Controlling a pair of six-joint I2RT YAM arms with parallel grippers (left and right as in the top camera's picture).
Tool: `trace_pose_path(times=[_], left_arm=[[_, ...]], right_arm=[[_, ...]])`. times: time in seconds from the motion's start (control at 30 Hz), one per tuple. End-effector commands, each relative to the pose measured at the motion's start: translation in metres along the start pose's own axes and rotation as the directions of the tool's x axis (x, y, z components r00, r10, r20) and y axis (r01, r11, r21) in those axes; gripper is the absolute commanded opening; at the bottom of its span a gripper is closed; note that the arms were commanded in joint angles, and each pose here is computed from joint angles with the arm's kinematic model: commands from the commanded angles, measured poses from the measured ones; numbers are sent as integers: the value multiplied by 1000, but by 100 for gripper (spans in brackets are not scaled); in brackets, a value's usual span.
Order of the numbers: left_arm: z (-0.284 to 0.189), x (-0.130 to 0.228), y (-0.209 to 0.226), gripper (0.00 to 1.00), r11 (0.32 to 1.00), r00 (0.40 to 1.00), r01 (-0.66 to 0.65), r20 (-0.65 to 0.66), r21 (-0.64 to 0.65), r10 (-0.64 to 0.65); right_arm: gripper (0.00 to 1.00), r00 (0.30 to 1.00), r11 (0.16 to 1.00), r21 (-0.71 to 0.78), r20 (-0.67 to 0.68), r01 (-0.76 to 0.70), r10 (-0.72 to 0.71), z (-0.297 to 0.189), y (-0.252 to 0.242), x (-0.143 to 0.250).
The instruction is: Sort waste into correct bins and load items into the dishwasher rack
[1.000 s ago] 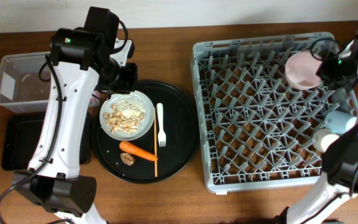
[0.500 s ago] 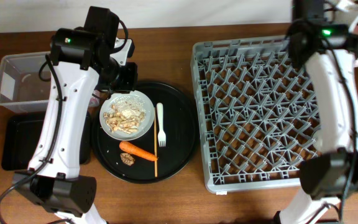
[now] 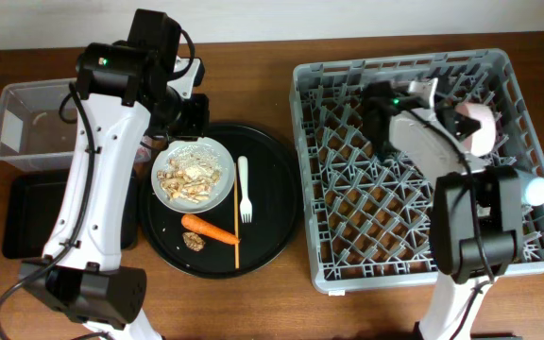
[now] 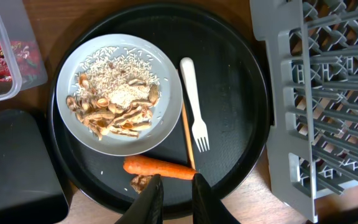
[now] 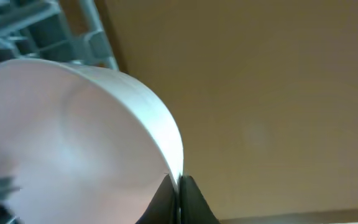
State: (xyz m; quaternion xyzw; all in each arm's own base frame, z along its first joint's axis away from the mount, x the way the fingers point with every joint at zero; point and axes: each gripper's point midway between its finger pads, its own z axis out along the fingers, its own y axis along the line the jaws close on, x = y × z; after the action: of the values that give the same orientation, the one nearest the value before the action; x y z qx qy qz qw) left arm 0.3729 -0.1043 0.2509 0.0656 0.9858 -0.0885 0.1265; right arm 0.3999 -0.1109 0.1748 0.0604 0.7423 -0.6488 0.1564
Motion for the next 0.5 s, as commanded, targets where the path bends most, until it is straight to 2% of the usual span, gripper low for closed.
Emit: trace_pose_path(times=[0.0, 0.1, 0.13, 0.2, 0.33, 0.47], left_arm=[[-8, -2, -1, 16, 1000, 999, -19, 31, -3, 19], [-8, -3, -2, 16, 1000, 999, -19, 36, 0, 19], [-8, -3, -2, 17, 1000, 999, -19, 35, 0, 19], [-8, -3, -2, 17, 1000, 999, -19, 35, 0, 19], [-8, -4, -2, 17, 1000, 999, -20, 38, 0, 20], [-8, -4, -2, 17, 1000, 999, -20, 38, 0, 20]], right_arm=[[13, 999, 996, -77, 20, 32, -30, -17, 18, 2], [56, 996, 970, -231, -23, 79, -86, -25, 43, 15], [75, 994, 960, -266, -41, 85, -99, -27, 47, 21], [83, 997, 964, -265, -71, 22, -42, -27, 39, 26], [84, 989, 929, -346, -110, -134, 102, -36, 11, 22], [84, 920, 767, -509, -190, -391, 343, -50, -48, 1]])
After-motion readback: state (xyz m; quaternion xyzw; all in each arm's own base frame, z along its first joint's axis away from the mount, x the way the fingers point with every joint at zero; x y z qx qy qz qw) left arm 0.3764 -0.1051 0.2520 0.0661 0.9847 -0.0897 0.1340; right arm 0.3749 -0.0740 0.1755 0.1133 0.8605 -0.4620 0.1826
